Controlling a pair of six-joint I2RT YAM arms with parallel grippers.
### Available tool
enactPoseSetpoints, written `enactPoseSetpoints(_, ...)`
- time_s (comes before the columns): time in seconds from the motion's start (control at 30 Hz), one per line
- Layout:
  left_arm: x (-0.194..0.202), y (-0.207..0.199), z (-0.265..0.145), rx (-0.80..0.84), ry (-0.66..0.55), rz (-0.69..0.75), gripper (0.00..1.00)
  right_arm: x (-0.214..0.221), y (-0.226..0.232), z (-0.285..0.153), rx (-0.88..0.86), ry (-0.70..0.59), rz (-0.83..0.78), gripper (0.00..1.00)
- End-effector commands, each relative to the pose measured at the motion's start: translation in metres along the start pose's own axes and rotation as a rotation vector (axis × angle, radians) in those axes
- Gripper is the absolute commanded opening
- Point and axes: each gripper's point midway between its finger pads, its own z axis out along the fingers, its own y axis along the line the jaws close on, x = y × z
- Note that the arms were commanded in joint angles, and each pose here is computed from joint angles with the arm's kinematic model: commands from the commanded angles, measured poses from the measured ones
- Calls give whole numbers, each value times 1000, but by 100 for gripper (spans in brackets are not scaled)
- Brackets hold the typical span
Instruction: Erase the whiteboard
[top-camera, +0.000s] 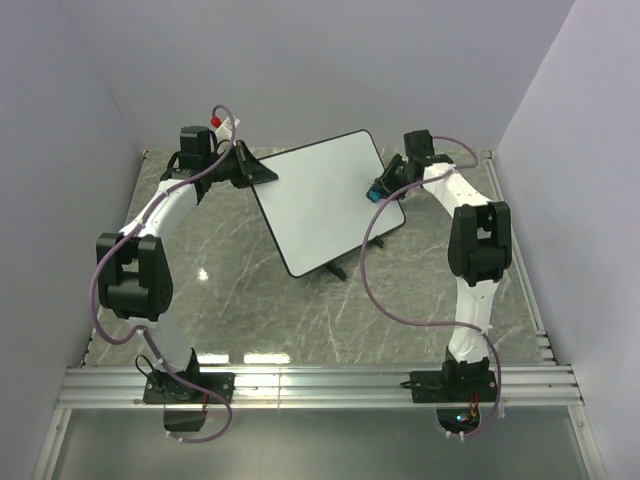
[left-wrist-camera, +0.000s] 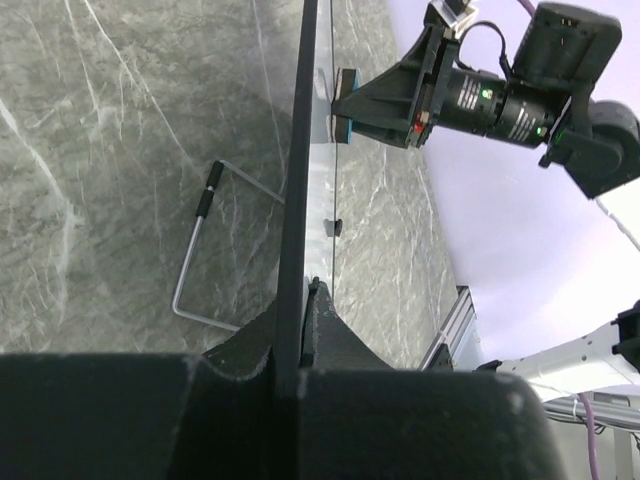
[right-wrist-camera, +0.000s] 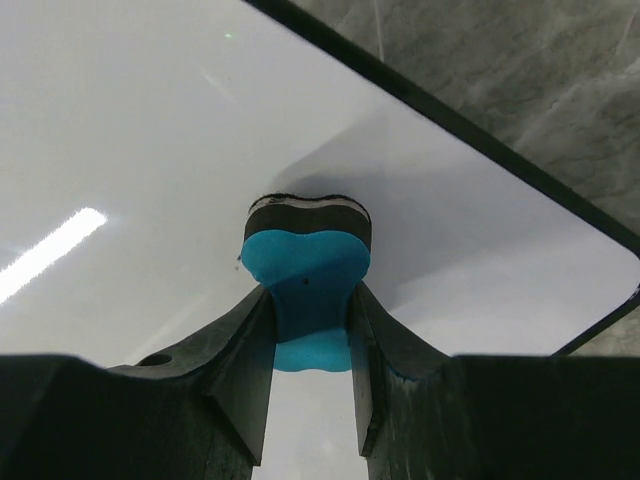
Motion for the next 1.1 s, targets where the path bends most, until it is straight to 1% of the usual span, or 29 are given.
enactPoseSetpoints(0.0,38,13,13,-82,92,203,0,15,-23,20,130,62,17,0)
enactPoseSetpoints(0.07,38,12,13,-80,92,207,0,18,-23,27,131,95,34,0)
enactPoseSetpoints(0.23,37,12,10,-92,88,222,0,-3,15,33,16,75,63,0)
enactPoseSetpoints(0.27,37,13,10,-95,88,223,0,-9,30,29,-27,65,58,0)
enactPoseSetpoints(0.37,39,12,9,-95,90,222,0,-21,46,30,-73,45,71,0)
enactPoseSetpoints(0.53,36,13,7,-113,84,231,0,-22,51,26,-103,48,58,0)
enactPoseSetpoints(0.6,34,15,6,-127,78,239,0,-12,40,25,-85,65,49,0)
enactPoseSetpoints(0.63,33,18,5,-145,72,242,0,-15,45,12,-99,42,16,0)
enactPoseSetpoints(0.67,31,20,4,-157,67,244,0,-4,31,12,-68,60,16,0)
enactPoseSetpoints(0.7,30,23,3,-172,63,252,0,-9,36,-9,-81,24,-5,0)
enactPoseSetpoints(0.73,28,27,0,-191,52,256,0,-13,29,-17,-63,-8,-9,0)
enactPoseSetpoints(0.77,28,29,-1,-197,48,259,0,-2,9,-19,-23,7,9,0)
enactPoseSetpoints(0.8,28,31,-2,-206,42,262,0,-1,3,-27,-14,-8,14,0)
enactPoseSetpoints(0.83,31,36,-3,-218,44,264,0,-6,5,-52,-24,-47,13,0)
enactPoseSetpoints(0.87,30,40,-5,-247,33,273,0,-2,-19,-56,36,-56,36,0)
enactPoseSetpoints(0.9,29,44,-6,-269,26,278,0,0,-28,-65,59,-68,43,0)
enactPoseSetpoints(0.93,33,50,-9,-295,23,274,0,0,-29,-86,62,-101,38,0)
enactPoseSetpoints(0.97,32,52,-10,-309,13,282,0,8,-53,-89,130,-111,49,0)
enactPoseSetpoints(1.0,31,58,-12,-343,0,285,0,8,-53,-108,126,-156,42,0)
enactPoseSetpoints(1.03,35,61,-15,-365,-6,289,0,12,-61,-114,151,-174,37,0)
enactPoseSetpoints(1.07,32,66,-18,-407,-33,302,0,22,-83,-116,210,-179,49,0)
